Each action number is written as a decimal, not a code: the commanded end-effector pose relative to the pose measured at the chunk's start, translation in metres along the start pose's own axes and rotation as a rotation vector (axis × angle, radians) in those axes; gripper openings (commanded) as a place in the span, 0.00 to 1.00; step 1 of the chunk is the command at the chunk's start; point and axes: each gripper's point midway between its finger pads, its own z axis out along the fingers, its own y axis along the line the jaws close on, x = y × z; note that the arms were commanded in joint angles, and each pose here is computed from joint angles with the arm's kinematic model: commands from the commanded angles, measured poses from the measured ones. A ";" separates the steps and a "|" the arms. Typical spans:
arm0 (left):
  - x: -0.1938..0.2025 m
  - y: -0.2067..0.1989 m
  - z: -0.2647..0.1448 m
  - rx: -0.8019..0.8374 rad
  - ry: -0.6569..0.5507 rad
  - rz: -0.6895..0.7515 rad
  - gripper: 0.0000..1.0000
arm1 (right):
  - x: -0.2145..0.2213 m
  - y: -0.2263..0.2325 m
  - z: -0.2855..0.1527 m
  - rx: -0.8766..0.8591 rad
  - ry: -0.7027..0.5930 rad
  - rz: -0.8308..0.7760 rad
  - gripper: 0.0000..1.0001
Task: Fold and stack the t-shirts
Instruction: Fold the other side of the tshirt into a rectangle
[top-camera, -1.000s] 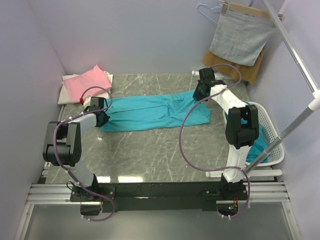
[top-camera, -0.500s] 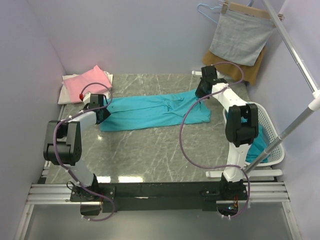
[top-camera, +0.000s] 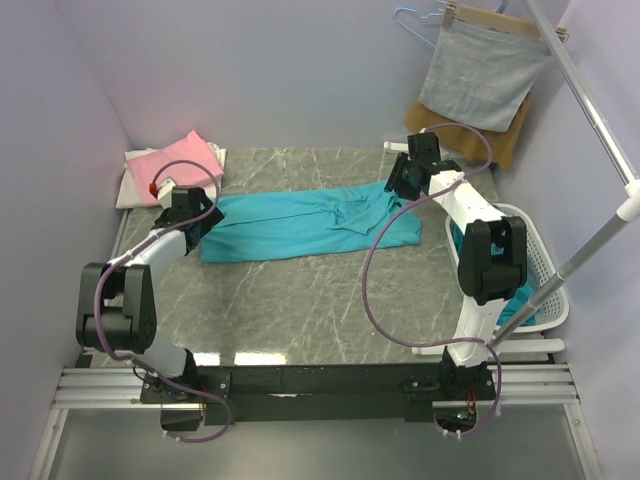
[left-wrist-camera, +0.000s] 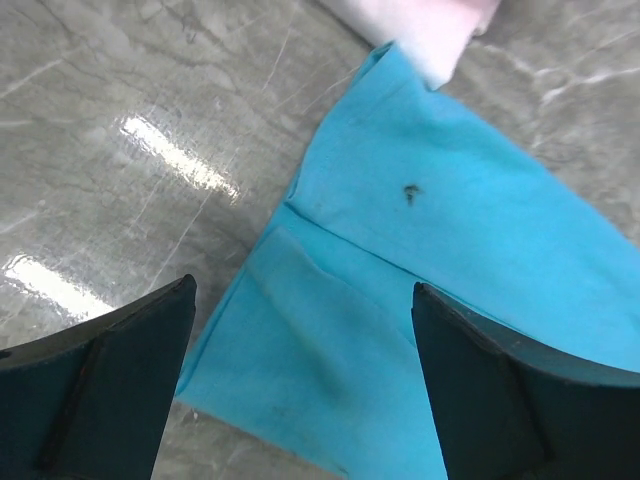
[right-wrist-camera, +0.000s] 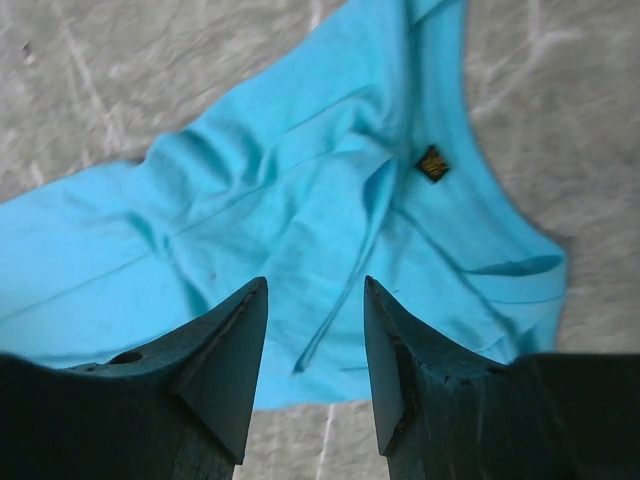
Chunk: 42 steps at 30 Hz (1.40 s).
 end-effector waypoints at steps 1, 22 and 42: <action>-0.011 -0.007 -0.018 0.061 -0.035 -0.032 0.95 | 0.029 0.030 -0.009 -0.134 0.116 -0.005 0.50; -0.004 -0.003 -0.026 0.069 -0.013 -0.012 0.95 | 0.108 0.022 0.028 -0.126 0.333 0.054 0.48; 0.000 -0.001 -0.018 0.049 0.002 0.009 0.95 | 0.084 0.046 0.027 -0.219 0.260 0.032 0.00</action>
